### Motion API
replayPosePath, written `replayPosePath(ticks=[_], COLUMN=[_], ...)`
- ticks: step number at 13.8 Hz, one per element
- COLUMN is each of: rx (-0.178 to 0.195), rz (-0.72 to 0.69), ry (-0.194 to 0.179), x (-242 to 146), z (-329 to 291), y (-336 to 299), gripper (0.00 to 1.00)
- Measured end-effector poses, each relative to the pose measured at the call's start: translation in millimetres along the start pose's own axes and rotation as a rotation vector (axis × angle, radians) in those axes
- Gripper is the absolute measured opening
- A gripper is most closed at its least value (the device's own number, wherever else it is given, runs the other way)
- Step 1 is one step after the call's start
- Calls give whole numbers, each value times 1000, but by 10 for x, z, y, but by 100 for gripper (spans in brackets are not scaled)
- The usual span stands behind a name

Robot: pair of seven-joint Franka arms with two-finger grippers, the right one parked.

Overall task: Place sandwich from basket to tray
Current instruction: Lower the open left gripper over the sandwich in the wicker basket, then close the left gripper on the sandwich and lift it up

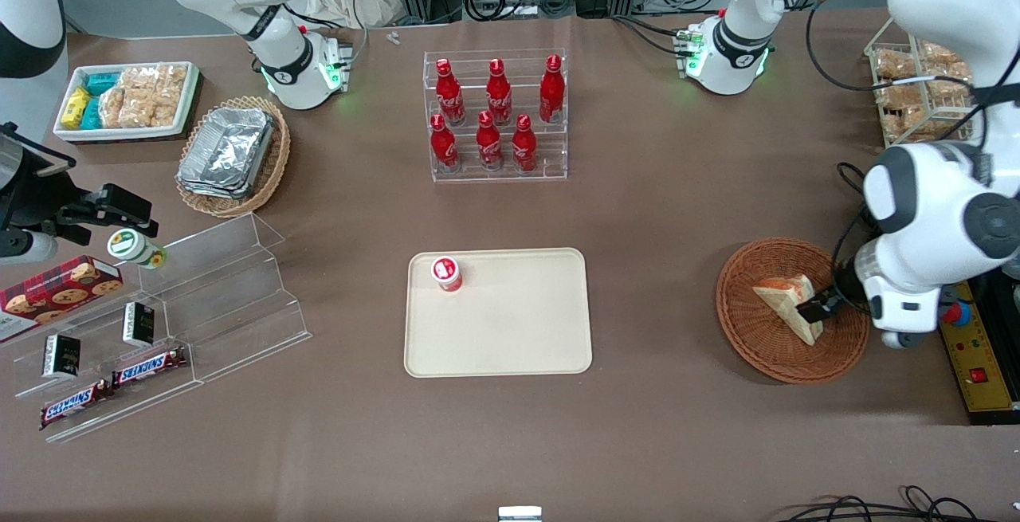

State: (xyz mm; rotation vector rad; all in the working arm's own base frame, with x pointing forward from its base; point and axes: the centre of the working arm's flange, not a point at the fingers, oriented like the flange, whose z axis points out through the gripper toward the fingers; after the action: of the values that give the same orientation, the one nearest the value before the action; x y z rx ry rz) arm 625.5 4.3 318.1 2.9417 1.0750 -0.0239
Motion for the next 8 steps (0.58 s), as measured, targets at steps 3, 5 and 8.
replayPosePath(ticks=[3, 5, 8], rx=[11, 25, 25], rz=[-14, -14, -17], ry=[-11, -26, -29], x=[45, 45, 52], z=[425, 656, 778], y=[-62, -68, -65], gripper=[100, 100, 73])
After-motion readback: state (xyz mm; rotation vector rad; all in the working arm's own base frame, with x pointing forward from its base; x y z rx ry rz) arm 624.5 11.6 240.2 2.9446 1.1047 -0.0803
